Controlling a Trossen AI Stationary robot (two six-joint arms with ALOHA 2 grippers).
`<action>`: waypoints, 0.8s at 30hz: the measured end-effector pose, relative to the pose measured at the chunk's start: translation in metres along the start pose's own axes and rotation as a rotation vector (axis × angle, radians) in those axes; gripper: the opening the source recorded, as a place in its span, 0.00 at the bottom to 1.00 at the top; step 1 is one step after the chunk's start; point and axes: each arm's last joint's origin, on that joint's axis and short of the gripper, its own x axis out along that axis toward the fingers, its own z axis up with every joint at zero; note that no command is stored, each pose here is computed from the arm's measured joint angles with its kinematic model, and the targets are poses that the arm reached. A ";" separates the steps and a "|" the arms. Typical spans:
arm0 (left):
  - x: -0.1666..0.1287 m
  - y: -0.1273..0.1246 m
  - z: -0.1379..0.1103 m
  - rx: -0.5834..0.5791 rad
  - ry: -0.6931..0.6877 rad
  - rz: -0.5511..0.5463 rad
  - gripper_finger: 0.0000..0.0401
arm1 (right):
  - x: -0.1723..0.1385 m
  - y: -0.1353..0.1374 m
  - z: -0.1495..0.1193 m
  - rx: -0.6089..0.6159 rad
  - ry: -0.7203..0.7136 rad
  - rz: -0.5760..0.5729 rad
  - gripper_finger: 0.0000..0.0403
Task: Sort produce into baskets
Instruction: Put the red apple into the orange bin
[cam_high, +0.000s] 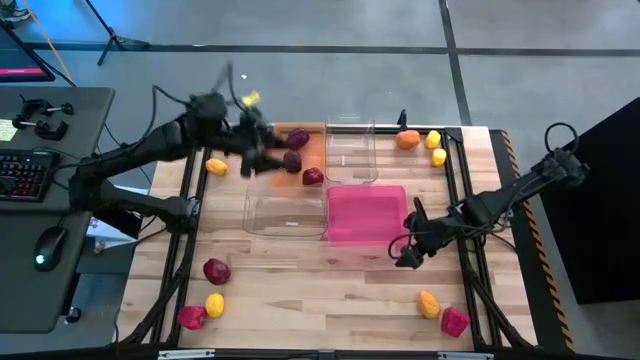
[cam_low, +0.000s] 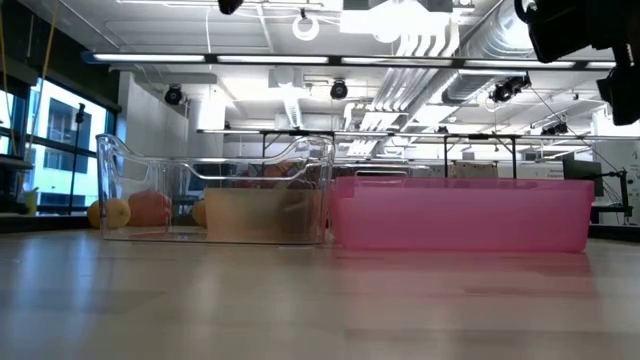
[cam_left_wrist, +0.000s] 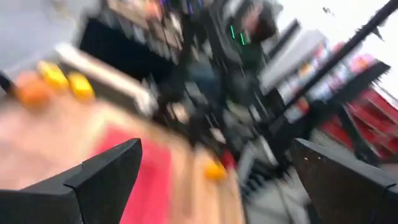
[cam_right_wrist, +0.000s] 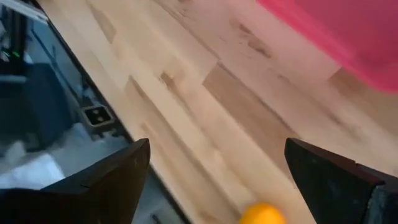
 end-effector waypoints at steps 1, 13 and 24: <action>0.006 -0.005 -0.008 -0.025 0.055 0.009 1.00 | 0.000 0.000 0.000 -0.030 -0.008 -0.004 0.90; 0.064 -0.063 -0.094 -0.196 0.466 0.080 1.00 | 0.000 -0.002 0.000 -0.243 -0.007 -0.021 0.90; 0.071 -0.066 -0.142 -0.342 0.737 0.369 1.00 | 0.000 -0.003 0.004 -0.303 -0.135 -0.078 0.90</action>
